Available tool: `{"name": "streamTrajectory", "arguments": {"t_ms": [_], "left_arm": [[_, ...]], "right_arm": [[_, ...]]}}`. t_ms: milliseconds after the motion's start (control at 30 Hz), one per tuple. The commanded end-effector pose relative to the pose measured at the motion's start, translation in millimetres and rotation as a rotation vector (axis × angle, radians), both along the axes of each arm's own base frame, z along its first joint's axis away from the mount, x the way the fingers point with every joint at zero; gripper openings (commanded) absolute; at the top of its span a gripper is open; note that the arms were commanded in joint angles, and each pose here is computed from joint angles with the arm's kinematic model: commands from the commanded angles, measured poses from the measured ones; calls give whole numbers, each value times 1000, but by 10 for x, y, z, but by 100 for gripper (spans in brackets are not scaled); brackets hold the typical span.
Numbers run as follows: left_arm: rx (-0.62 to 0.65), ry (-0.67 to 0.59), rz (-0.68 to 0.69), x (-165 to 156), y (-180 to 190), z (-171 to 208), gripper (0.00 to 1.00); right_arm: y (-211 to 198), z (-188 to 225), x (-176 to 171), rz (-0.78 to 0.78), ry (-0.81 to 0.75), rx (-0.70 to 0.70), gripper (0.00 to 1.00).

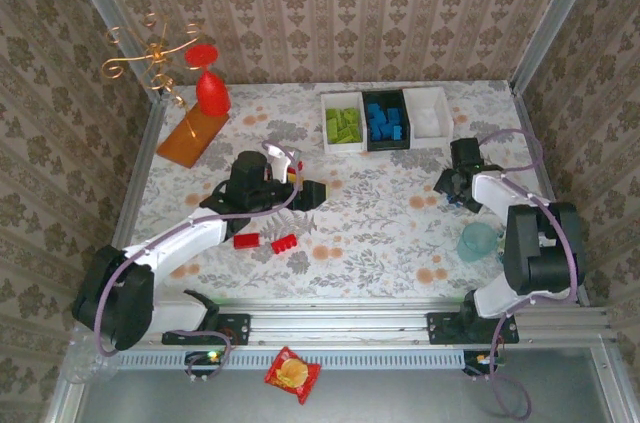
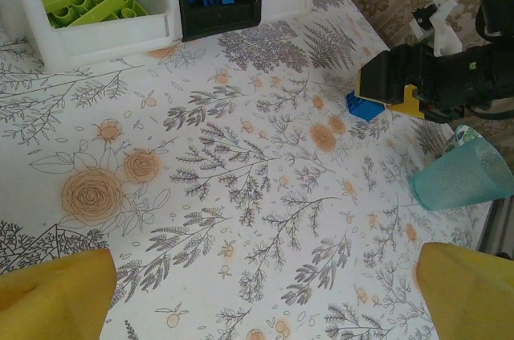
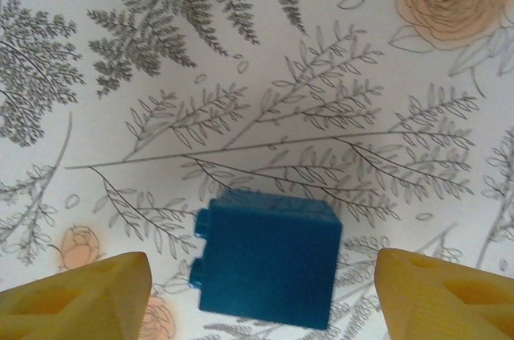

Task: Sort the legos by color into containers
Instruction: Pick up the lego from the middle-right of the table, then place the lego in the container.

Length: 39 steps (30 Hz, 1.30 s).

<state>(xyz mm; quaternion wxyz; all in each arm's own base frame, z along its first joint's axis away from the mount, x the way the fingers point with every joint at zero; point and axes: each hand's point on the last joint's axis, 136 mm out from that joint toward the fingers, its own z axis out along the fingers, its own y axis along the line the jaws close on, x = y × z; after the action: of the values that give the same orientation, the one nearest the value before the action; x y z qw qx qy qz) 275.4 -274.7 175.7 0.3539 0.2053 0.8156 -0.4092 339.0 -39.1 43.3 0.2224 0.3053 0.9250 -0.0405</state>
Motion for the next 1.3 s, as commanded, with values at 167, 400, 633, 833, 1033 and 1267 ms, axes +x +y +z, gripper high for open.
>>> {"name": "streamTrajectory", "arguments": {"t_ms": [167, 400, 633, 833, 1033, 1267], "left_arm": [[-49, -16, -6, -23, 13, 135, 98], [-52, -18, 1, -15, 45, 147, 97], [-55, -16, 6, -1, 63, 145, 97], [-44, -15, 21, 28, 100, 113, 97], [-23, -11, 55, 84, 179, 55, 97], [-6, -21, 82, 109, 240, 45, 97]], "right_arm": [[50, -100, 193, -18, 24, 64, 70], [77, -209, 264, -24, 41, 91, 62], [188, -205, 363, 28, 18, 106, 47], [785, 259, 645, 235, -112, 90, 41], [1445, 784, 1191, 361, -314, 126, 40], [1615, 910, 2015, 340, -421, 126, 43]]}}
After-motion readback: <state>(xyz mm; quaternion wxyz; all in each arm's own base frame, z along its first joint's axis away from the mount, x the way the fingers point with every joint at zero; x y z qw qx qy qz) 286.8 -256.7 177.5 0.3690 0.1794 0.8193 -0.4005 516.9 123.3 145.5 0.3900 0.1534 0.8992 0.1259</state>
